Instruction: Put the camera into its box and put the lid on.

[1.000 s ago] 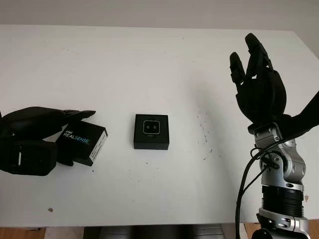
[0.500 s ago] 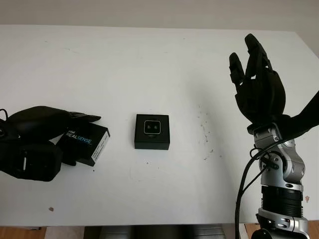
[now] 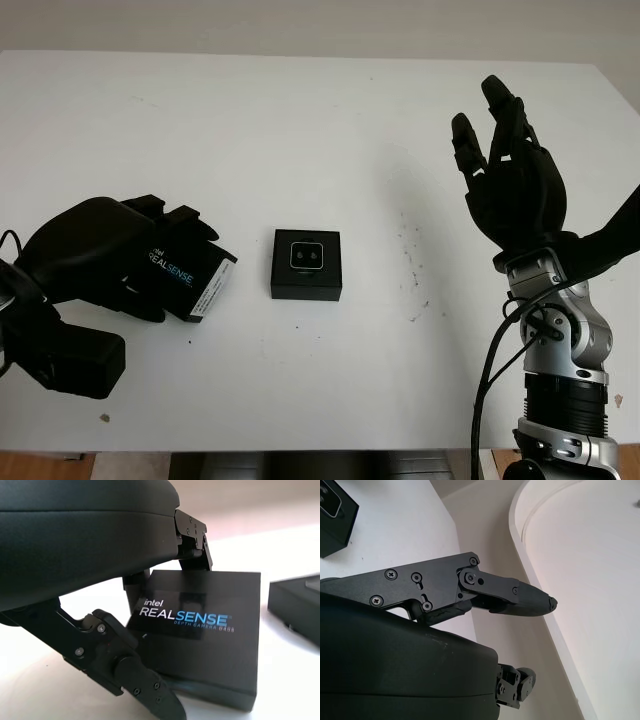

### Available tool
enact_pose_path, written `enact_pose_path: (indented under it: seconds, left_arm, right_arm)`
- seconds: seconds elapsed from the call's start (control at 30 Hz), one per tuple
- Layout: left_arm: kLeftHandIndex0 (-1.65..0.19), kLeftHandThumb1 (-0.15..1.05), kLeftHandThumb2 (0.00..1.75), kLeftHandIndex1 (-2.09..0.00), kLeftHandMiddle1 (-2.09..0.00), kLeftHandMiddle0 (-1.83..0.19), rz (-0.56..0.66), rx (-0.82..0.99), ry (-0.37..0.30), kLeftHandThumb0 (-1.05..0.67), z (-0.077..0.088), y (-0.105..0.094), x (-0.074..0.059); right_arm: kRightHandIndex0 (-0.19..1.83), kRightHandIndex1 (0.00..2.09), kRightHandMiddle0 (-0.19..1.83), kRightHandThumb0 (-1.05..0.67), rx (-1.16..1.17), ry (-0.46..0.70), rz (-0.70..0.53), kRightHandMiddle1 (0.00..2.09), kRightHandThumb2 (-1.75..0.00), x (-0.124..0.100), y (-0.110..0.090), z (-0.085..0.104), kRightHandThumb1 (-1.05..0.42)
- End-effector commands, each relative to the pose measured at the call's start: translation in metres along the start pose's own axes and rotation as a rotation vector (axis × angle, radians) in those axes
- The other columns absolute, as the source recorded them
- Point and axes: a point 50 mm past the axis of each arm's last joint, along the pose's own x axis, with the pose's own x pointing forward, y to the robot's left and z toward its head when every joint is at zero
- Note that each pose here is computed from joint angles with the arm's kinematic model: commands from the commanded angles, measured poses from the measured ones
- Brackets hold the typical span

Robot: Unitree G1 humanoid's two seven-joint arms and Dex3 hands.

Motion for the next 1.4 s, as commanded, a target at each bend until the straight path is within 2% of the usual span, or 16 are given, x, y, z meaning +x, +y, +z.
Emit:
enact_pose_path:
  seconds: [0.0,0.17,0.27,0.43,0.57,0.73,0.9,1.07,1.37]
  left_arm:
    - [-0.19,1.04,0.06,-1.56,-1.72,-0.24,0.023,-0.061,0.015,-0.26,0.002,-0.006,0.002]
    - [-0.21,1.03,0.05,-1.55,-1.65,-0.28,0.050,-0.145,0.056,-0.25,0.008,-0.001,0.006]
    - [-0.22,1.01,0.04,-1.54,-1.66,-0.30,0.064,-0.182,0.059,-0.24,0.013,0.005,0.009]
    - [-0.25,0.99,0.05,-1.54,-1.71,-0.33,0.053,-0.236,0.089,-0.25,0.022,0.017,0.015]
    - [-0.28,0.97,0.05,-1.53,-1.66,-0.36,0.033,-0.322,0.163,-0.25,0.030,0.031,0.022]
    - [-0.32,0.96,0.05,-1.54,-1.64,-0.42,-0.032,-0.437,0.214,-0.22,0.034,0.048,0.034]
    - [-0.36,0.95,0.05,-1.59,-1.70,-0.40,-0.101,-0.462,0.239,-0.27,0.039,0.059,0.046]
    - [-0.36,0.94,0.05,-1.62,-1.78,-0.41,-0.161,-0.512,0.264,-0.31,0.042,0.063,0.055]
    - [-0.37,0.96,0.05,-1.56,-1.72,-0.48,-0.281,-0.555,0.295,-0.34,0.045,0.068,0.064]
  right_arm:
    - [-0.02,0.05,-0.19,-0.59,-0.013,-0.005,0.006,0.51,-0.56,-0.001,0.000,0.000,-1.05]
    - [-0.04,0.04,-0.19,-0.60,-0.005,0.012,0.012,0.48,-0.54,-0.002,0.001,-0.004,-1.05]
    - [-0.04,0.04,-0.19,-0.58,-0.012,0.039,0.012,0.49,-0.52,-0.004,0.002,-0.010,-1.05]
    - [-0.08,0.02,-0.19,-0.57,-0.074,0.101,0.049,0.33,-0.56,-0.007,0.007,-0.025,-1.05]
    - [-0.06,0.04,-0.17,-0.55,-0.099,0.141,0.071,0.34,-0.56,-0.009,0.012,-0.040,-1.05]
    - [-0.02,0.06,-0.13,-0.55,-0.120,0.203,0.080,0.38,-0.53,-0.013,0.022,-0.059,-1.05]
    - [0.03,0.08,-0.12,-0.59,-0.149,0.238,0.093,0.44,-0.50,-0.017,0.029,-0.072,-1.05]
    - [0.06,0.09,-0.10,-0.61,-0.171,0.259,0.112,0.48,-0.47,-0.019,0.033,-0.078,-1.05]
    - [0.06,0.08,-0.12,-0.62,-0.175,0.258,0.111,0.53,-0.43,-0.021,0.034,-0.081,-1.05]
